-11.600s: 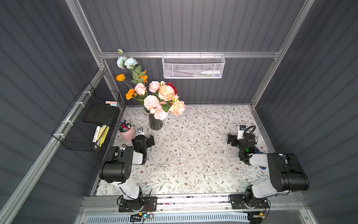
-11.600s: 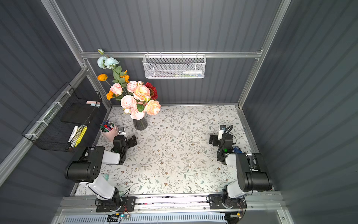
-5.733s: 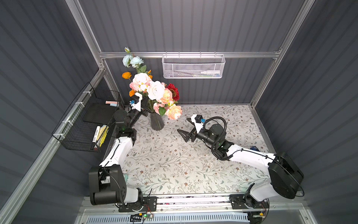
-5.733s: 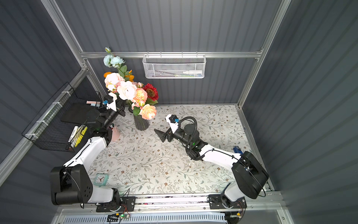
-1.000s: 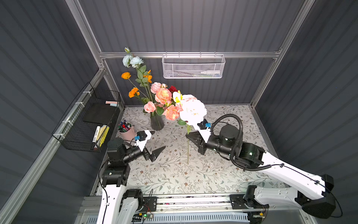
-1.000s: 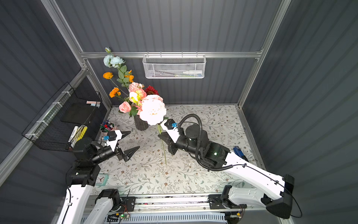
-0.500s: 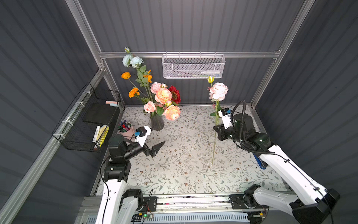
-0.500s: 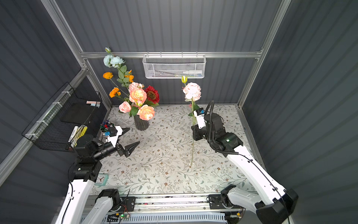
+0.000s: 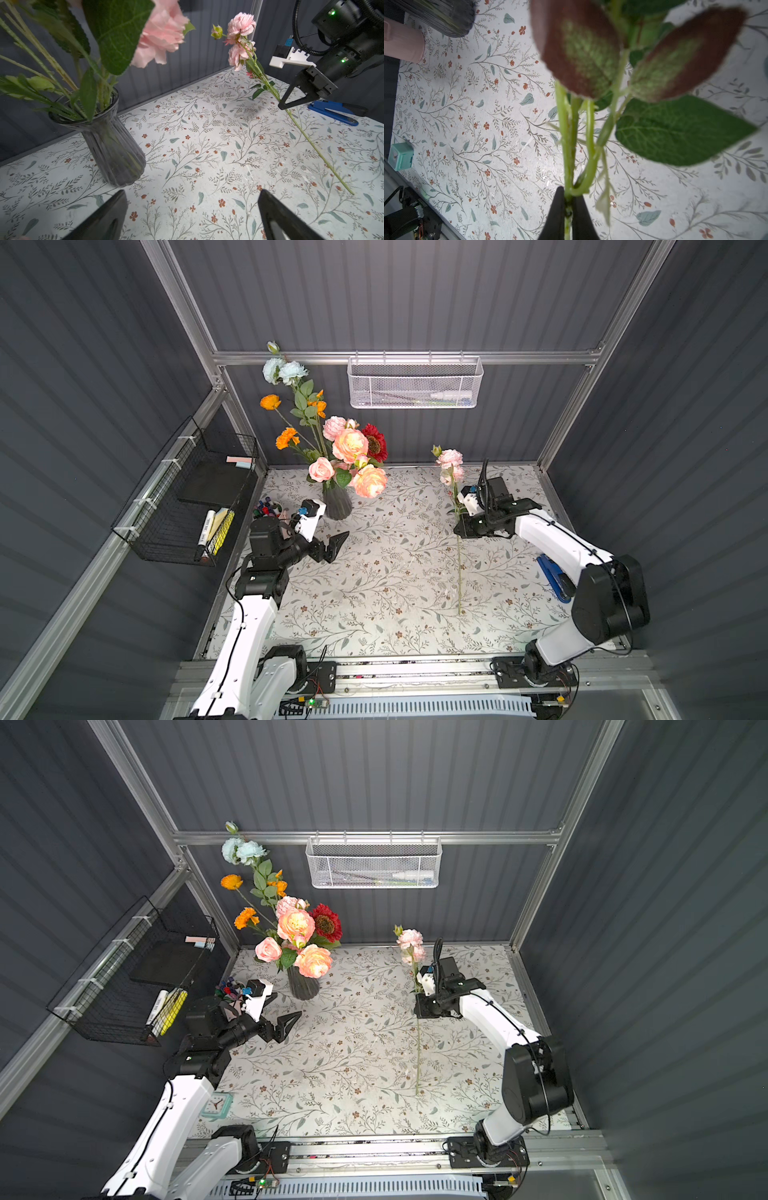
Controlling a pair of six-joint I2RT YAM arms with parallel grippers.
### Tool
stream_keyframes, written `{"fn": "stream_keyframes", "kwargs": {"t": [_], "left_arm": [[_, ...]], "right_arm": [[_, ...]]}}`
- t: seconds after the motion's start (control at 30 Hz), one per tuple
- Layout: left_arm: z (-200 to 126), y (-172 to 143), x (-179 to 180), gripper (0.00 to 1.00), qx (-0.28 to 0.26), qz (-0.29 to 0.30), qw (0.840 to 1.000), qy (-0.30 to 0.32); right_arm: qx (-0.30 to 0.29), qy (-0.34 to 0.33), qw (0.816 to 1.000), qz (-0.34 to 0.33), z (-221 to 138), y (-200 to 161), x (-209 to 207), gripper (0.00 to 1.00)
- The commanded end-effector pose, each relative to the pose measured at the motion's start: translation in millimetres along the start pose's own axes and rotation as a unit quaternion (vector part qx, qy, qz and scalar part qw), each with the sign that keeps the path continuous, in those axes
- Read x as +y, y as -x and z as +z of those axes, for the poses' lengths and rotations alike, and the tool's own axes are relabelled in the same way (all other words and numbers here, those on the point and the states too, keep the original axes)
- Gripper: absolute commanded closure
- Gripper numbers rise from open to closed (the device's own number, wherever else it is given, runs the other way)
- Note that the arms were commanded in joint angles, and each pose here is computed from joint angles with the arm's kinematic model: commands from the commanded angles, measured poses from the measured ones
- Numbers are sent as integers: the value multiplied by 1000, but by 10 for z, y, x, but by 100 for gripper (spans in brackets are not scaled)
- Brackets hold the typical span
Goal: Pick out pink flowers from the vase
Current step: Place the flower at the center of the board.
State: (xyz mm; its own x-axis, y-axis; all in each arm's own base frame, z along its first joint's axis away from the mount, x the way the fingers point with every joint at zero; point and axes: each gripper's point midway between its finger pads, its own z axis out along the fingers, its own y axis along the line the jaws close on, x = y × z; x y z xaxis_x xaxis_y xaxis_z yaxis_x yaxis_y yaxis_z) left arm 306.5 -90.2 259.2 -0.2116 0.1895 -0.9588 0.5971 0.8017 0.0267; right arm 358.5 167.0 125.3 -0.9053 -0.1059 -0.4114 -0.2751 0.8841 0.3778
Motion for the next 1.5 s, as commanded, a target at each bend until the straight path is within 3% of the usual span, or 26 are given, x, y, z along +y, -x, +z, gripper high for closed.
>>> {"fn": "stream_keyframes", "kwargs": {"t": [0.0, 0.5, 1.13, 1.47], "left_arm": [[35, -29, 68, 1, 3, 22, 1000, 18], [191, -98, 120, 1, 10, 15, 1000, 2], [189, -90, 96, 1, 17, 2, 1000, -7], [187, -103, 104, 1, 20, 2, 1000, -2]], "right_arm": [[8, 27, 1000, 3, 70, 70, -18, 100], [109, 5, 993, 40, 568, -190, -429, 98], [130, 9, 990, 62, 767, -282, -582, 90], [116, 10, 991, 59, 674, -223, -537, 79]]}}
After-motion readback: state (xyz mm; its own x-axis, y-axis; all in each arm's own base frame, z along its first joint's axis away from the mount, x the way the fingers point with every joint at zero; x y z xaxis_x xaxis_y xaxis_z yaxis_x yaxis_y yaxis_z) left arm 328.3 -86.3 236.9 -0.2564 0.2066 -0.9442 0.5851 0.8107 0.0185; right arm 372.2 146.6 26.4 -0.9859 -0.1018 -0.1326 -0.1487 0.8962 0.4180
